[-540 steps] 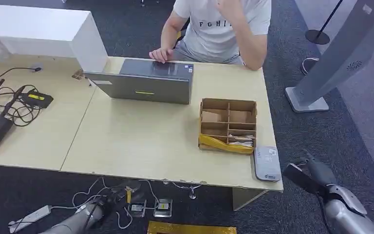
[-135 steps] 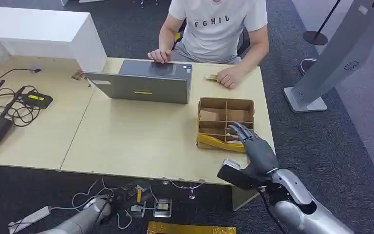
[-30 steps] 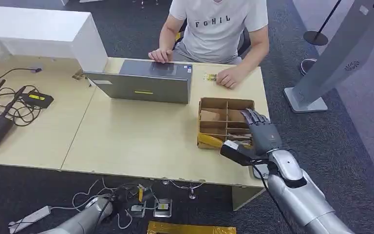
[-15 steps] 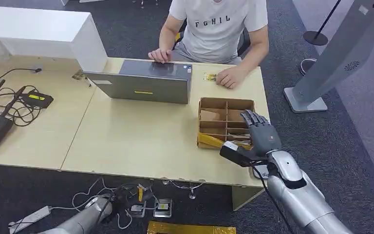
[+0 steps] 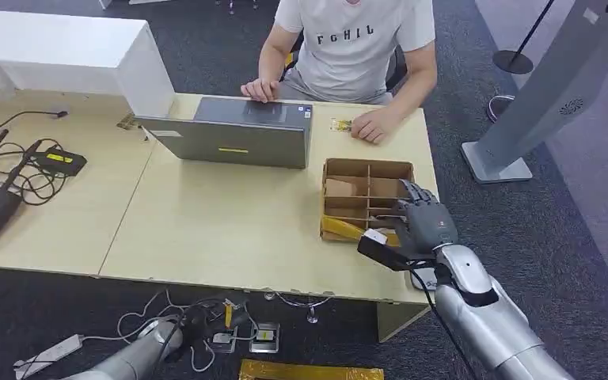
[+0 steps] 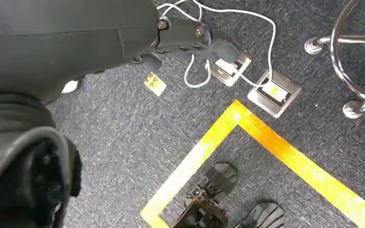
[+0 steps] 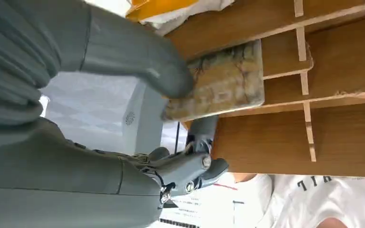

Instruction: Pass the card to the sensor for recognition and then transmit it.

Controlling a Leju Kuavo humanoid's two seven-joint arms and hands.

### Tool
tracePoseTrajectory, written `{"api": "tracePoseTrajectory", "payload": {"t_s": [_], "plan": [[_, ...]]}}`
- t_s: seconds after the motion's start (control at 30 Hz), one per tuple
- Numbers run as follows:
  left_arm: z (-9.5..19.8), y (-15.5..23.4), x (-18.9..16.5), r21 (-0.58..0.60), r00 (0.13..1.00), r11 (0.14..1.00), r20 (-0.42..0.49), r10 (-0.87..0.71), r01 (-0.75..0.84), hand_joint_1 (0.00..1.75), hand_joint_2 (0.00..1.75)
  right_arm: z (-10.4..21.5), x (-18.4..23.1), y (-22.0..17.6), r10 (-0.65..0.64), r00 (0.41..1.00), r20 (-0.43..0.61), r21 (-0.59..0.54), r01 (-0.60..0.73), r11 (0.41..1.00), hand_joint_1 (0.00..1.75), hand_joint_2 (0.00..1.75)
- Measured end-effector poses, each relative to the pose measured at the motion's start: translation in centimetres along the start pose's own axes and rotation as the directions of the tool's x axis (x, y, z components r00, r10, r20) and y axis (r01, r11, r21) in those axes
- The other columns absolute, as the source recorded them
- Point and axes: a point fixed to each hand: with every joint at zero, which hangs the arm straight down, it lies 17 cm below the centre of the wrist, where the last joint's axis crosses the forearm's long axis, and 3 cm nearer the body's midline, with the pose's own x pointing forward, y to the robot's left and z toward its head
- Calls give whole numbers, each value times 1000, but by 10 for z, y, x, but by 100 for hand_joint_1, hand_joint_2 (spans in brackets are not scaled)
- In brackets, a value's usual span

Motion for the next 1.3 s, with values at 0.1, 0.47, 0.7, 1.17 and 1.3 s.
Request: {"api": "tracePoseTrajectory", "payload": {"t_s": [0.1,0.47,0.7,1.17,1.3], "plan": [[0,0,0,-1,1000,1000,0,1,-1,0,0,0,-2,1,-3,1000,-6,8,3,1000,175,175],[0,0,0,-1,1000,1000,0,5,-5,0,0,4,-2,3,-18,1000,-11,22,18,1000,175,175],[0,0,0,-1,1000,1000,0,5,-5,0,0,4,-4,1,-23,1000,-16,17,23,1000,175,175],[0,0,-1,0,1000,1000,-4,3,-3,0,0,4,-2,-7,-35,999,-10,-15,35,999,175,175],[0,1,-1,1,1000,1000,-5,-3,3,0,0,-3,-4,-25,-39,999,-9,-61,38,997,175,175]]}}
